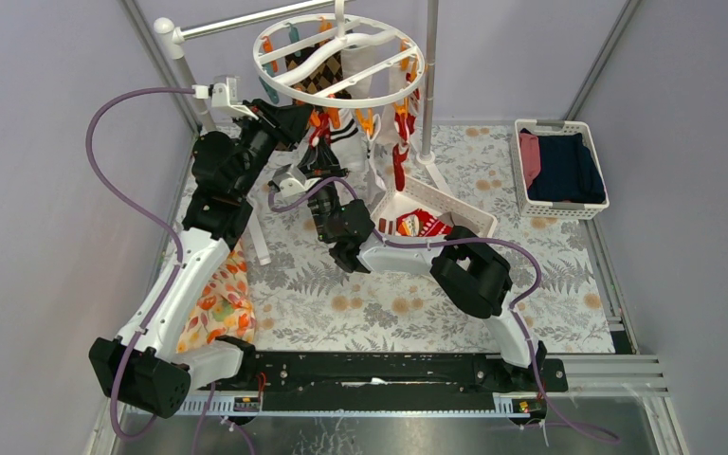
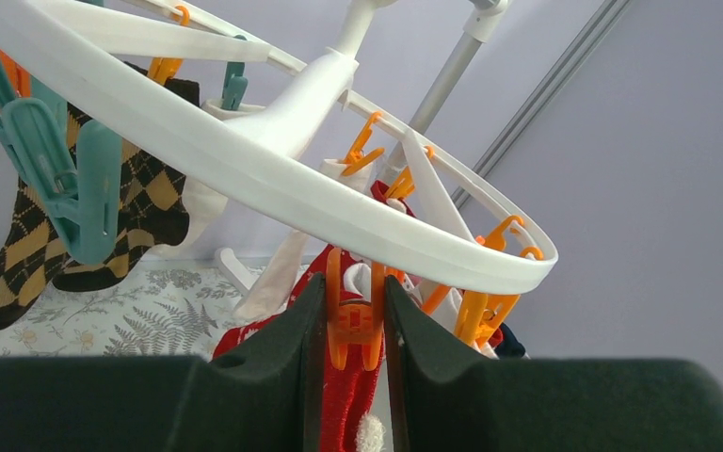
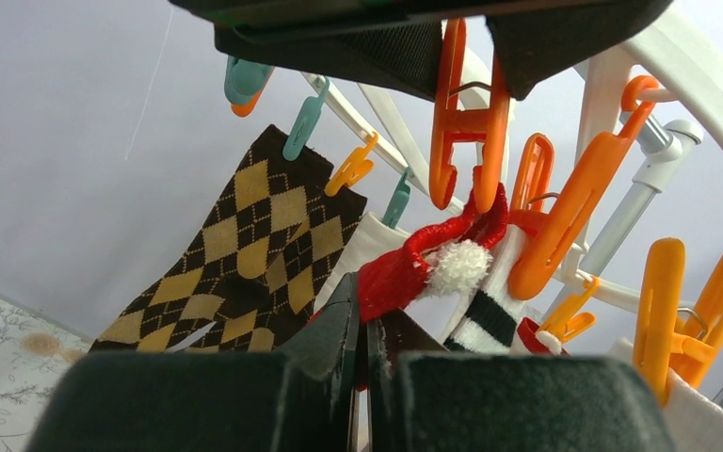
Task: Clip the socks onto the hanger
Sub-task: Clamp the sock onto the hanger.
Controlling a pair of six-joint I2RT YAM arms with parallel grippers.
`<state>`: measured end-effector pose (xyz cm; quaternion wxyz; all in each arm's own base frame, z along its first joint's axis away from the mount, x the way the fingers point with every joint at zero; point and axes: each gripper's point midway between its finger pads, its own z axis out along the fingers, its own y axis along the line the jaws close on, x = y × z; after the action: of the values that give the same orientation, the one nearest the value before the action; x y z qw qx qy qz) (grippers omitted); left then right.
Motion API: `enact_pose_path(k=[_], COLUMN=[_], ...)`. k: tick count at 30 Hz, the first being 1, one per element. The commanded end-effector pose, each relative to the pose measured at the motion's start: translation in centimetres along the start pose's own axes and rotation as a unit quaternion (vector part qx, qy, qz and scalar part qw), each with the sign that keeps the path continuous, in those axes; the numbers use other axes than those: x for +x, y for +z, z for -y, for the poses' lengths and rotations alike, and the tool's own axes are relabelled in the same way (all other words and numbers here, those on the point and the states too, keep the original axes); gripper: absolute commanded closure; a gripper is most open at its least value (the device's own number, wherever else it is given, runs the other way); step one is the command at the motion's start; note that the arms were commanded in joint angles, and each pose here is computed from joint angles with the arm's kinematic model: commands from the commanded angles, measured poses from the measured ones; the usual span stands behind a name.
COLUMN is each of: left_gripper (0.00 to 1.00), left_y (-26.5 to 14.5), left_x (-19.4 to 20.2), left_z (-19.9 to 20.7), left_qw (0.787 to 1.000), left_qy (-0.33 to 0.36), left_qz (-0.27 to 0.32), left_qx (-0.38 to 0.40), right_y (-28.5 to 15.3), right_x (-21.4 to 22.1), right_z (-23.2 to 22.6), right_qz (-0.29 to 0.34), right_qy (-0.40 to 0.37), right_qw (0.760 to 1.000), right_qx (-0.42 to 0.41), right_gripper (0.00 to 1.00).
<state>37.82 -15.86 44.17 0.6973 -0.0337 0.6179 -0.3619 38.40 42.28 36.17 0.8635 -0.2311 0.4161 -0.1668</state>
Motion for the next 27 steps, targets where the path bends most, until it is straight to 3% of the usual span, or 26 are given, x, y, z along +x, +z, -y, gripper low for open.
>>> enact_pose_path(k=[1,24,27], left_gripper=[0.91,0.91,0.84], left_y=[0.2,-0.3,-0.3], left_x=[0.1,0.5,0.4], left_z=[-0.5,-0.8,-0.9], left_qw=[1.000,0.999,0.999], left_qy=[0.017,0.037,0.033], left_qz=[0.007,0.026,0.027], left_qx=[0.001,0.011,0.008], right_y=[0.9,1.1,1.1], right_x=[-3.2,-5.0,-5.0], right_z=[4.0,4.2,4.1], right_qz=[0.033,0.045,0.043], right_qy=[0.040,0.069,0.069], right_qw=[0.998,0.995,0.996], right_qx=[0.041,0.047,0.048], right_gripper=[1.00,1.00,1.00])
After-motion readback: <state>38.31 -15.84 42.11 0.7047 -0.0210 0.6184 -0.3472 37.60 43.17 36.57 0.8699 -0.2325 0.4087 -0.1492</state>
